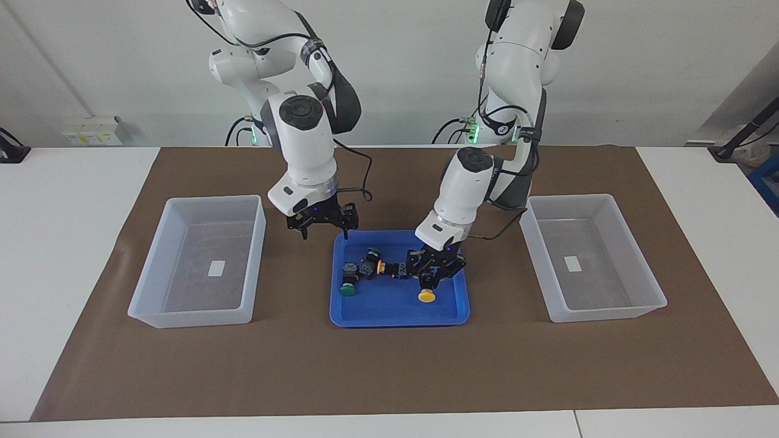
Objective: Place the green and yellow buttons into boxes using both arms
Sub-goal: 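Carry the yellow button to its box while the right gripper grasps a green button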
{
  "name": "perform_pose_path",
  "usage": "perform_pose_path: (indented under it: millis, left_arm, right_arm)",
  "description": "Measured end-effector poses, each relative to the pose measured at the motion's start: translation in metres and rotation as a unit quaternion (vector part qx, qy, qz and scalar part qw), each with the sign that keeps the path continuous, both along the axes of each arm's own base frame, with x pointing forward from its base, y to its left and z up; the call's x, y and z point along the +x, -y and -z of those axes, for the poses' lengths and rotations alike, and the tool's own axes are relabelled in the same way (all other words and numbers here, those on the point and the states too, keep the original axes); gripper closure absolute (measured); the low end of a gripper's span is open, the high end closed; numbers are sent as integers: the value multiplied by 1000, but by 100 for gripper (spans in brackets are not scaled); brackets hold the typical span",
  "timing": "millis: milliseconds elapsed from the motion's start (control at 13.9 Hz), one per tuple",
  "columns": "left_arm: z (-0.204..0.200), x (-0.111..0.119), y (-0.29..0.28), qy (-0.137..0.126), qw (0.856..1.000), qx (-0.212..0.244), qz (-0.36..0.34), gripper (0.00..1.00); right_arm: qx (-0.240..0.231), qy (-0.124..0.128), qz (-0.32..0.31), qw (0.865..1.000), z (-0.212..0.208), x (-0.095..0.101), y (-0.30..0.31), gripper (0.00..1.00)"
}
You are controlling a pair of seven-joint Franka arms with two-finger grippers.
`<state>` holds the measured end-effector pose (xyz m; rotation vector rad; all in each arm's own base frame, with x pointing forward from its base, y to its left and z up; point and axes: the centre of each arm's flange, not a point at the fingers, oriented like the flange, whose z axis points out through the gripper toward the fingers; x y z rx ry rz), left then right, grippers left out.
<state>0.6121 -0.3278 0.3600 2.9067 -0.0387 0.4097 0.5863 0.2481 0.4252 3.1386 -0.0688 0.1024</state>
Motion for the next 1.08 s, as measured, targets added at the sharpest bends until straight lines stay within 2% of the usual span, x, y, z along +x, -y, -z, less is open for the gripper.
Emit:
perform_pose_path:
  millis: [288,431,575,863,1078]
  left_arm:
    - [-57,32,-54,-48,998,23,-39,64]
    - [-95,43,-109,-78,995,43,-53,64]
    - [-120,54,-174,-95,993,60,-36,64]
    - [-125,69,-288,-88,994,70,12,64]
    - [-107,69,-309,-75,994,75,26,64]
  right_arm:
    - [2,8,13,1000,35,-10,-36,0]
    - [-4,11,10,1000,52,-15,-51,0]
    - [-19,24,17,999,76,-19,-70,0]
    - [-39,27,25,999,116,-27,-91,0]
    - [-39,28,31,998,116,-26,-89,0]
